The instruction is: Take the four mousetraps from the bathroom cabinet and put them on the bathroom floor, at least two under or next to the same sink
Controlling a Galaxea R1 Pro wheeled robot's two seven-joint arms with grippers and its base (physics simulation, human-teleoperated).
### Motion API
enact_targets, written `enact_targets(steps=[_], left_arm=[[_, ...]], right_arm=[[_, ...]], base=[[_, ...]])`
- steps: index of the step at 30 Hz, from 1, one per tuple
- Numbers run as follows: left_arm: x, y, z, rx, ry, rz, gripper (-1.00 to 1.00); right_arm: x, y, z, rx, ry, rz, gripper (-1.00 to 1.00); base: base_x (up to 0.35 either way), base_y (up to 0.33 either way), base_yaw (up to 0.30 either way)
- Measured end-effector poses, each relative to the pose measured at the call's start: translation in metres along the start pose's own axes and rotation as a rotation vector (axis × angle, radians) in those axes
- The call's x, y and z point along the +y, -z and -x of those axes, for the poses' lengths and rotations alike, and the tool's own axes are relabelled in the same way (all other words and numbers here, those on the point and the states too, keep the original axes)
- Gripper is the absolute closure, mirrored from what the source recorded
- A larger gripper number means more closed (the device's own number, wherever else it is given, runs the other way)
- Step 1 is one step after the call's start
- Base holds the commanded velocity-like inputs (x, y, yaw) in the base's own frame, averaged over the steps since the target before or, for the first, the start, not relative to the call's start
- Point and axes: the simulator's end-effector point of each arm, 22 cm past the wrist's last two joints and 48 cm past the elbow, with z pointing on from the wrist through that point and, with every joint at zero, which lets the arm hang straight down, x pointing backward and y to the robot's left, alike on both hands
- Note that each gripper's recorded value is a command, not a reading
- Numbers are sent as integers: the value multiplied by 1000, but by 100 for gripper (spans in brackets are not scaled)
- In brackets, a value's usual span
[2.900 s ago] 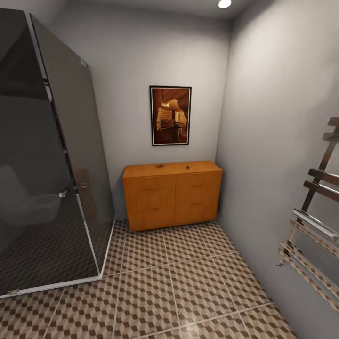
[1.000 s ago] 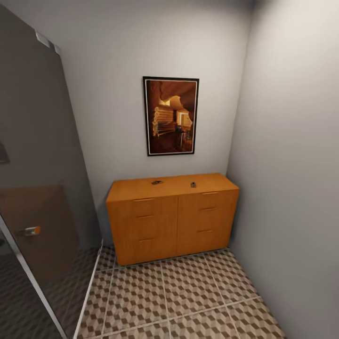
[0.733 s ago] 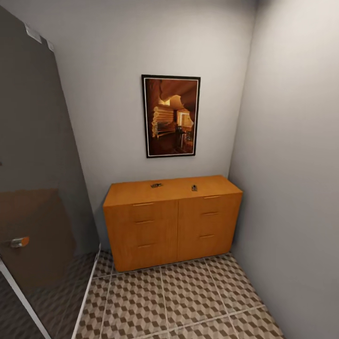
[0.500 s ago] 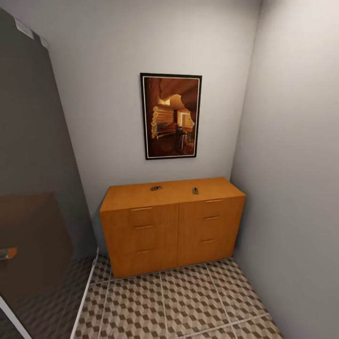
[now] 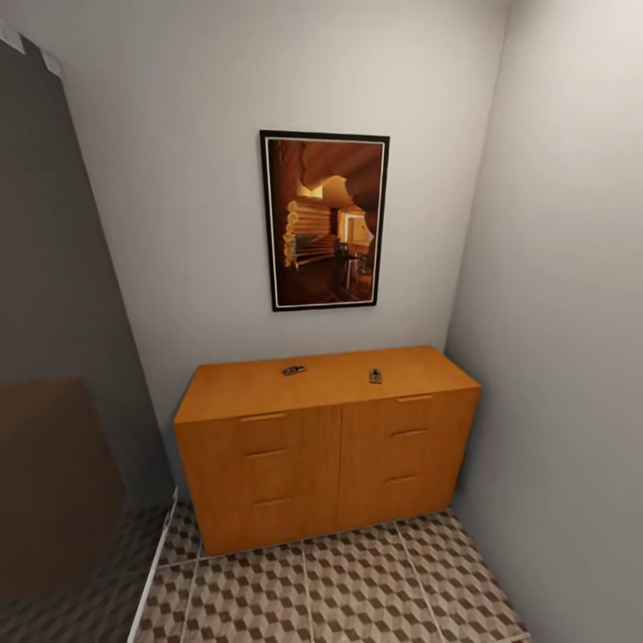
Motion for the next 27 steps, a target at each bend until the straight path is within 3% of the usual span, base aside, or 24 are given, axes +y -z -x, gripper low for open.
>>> enact_targets(steps=[20, 27], left_arm=[[1, 0, 2, -7, -1, 2, -100], [1, 0, 2, -8, -1, 1, -100]], right_arm=[[0, 0, 0, 0, -2, 0, -100], [0, 0, 0, 0, -2, 0, -100]], base=[[323, 0, 0], [206, 0, 0]])
